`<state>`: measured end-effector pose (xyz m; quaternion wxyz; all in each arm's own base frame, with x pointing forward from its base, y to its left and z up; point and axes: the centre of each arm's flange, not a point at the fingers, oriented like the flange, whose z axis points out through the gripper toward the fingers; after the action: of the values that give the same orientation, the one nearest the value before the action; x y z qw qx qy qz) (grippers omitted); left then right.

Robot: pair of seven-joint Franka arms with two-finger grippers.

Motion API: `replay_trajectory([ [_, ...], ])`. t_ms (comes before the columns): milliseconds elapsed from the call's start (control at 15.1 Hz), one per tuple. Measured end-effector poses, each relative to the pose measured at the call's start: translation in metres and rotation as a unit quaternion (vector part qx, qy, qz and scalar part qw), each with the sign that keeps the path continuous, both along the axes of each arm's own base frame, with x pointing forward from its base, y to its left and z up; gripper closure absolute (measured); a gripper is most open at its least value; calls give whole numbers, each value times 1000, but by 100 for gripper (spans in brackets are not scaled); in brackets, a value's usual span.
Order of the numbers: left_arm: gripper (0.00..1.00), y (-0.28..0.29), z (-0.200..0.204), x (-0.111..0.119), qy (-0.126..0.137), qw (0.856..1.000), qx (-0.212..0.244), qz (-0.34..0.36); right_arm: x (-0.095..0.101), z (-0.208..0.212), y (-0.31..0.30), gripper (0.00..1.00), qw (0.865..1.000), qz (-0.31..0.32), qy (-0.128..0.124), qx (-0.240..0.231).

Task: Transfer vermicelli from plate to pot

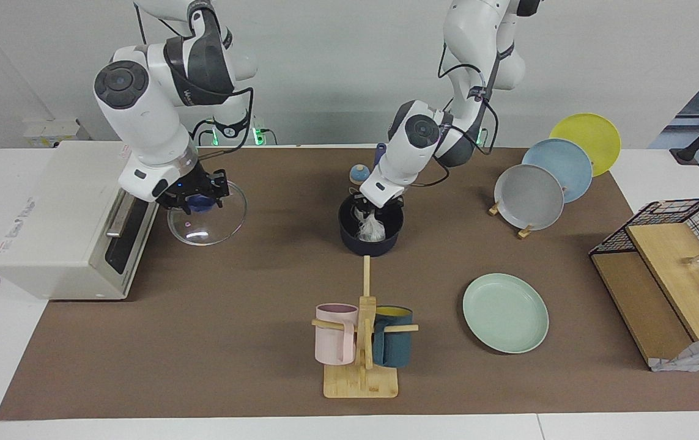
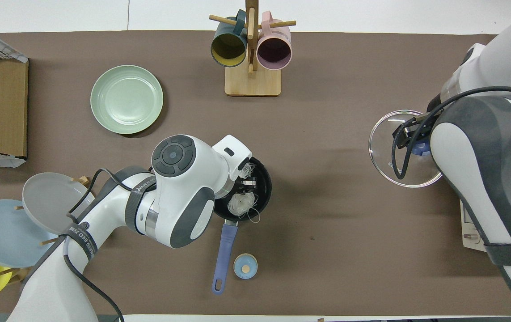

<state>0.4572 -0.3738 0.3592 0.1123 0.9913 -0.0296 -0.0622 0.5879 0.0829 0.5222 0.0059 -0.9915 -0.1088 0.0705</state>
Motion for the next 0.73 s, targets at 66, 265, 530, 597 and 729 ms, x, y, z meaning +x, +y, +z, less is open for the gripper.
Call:
replay_trajectory([
  [66,65,3,4,3,-2,1000,0,-1,0,1,10,34,1000,-9,-5,0],
  [265,34,34,49,25,-6,1000,9,-1,-1,4,58,34,999,-36,-38,4],
  [530,0,126,142,66,-39,999,28,6,-15,-13,170,34,994,-85,-70,15],
  [597,0,155,158,74,-47,999,27,3,-21,-20,195,34,993,-96,-74,17],
  [729,0,218,179,85,-58,998,26,0,-38,-32,238,34,991,-117,-69,16],
])
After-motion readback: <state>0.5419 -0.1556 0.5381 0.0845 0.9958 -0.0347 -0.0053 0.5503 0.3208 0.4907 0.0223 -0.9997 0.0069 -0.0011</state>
